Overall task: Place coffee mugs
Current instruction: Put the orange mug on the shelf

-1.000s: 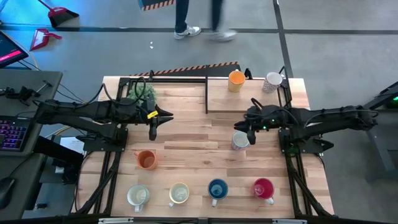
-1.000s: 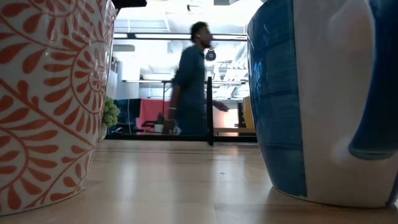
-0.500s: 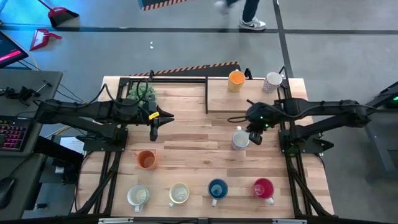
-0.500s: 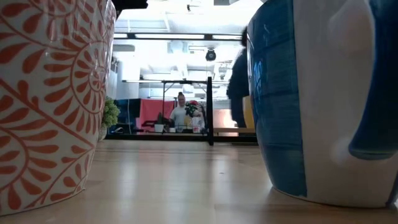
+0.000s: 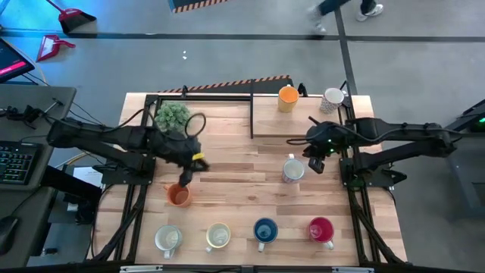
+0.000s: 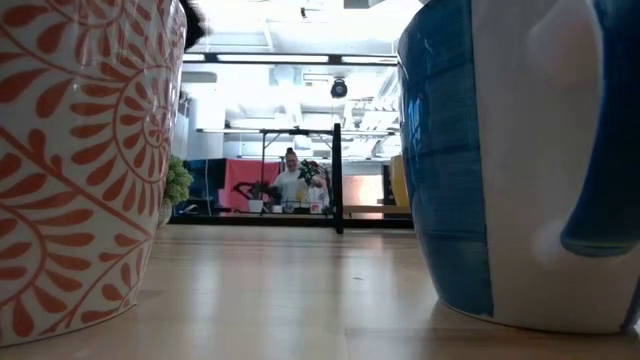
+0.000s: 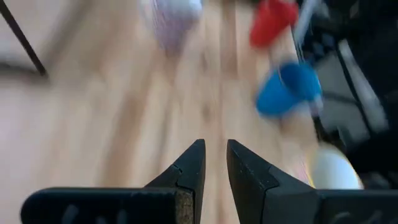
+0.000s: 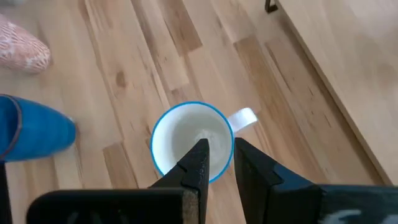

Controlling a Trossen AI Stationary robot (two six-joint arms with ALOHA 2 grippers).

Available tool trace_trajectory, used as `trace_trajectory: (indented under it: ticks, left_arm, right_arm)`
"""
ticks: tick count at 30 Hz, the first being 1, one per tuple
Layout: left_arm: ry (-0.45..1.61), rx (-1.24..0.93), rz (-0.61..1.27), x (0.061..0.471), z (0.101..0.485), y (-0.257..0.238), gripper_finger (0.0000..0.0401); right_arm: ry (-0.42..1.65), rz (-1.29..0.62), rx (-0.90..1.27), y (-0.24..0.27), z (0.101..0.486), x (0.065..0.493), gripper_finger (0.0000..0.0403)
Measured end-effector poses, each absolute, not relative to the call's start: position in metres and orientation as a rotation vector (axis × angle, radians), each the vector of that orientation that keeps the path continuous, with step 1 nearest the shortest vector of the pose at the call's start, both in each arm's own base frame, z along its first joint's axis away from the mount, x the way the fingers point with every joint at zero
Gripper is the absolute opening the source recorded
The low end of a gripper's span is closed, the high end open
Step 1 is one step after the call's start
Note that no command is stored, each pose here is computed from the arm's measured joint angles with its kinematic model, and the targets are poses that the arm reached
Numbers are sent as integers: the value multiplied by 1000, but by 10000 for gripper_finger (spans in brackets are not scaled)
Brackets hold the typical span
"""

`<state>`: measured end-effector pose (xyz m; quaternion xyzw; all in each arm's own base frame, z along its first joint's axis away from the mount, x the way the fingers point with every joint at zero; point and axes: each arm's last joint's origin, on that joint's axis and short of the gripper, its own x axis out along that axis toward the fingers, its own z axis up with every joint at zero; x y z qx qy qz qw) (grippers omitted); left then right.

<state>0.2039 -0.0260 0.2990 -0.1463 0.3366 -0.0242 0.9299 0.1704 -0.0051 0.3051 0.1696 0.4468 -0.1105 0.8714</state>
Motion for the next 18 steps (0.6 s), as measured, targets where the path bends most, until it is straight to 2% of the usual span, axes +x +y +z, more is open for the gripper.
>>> trace_trajectory:
  ticks: [9, 14, 18]
  left_arm:
    - [1076, -535, 10, 175, 278, -47, 56]
    - [1251, -507, 73, 167, 265, -59, 64]
    - [1310, -427, 126, 167, 257, -65, 73]
  right_arm:
    - [853, -277, 361, -6, 315, 156, 51]
    - [837, -298, 350, -7, 317, 154, 51]
    - [837, -298, 350, -7, 317, 154, 51]
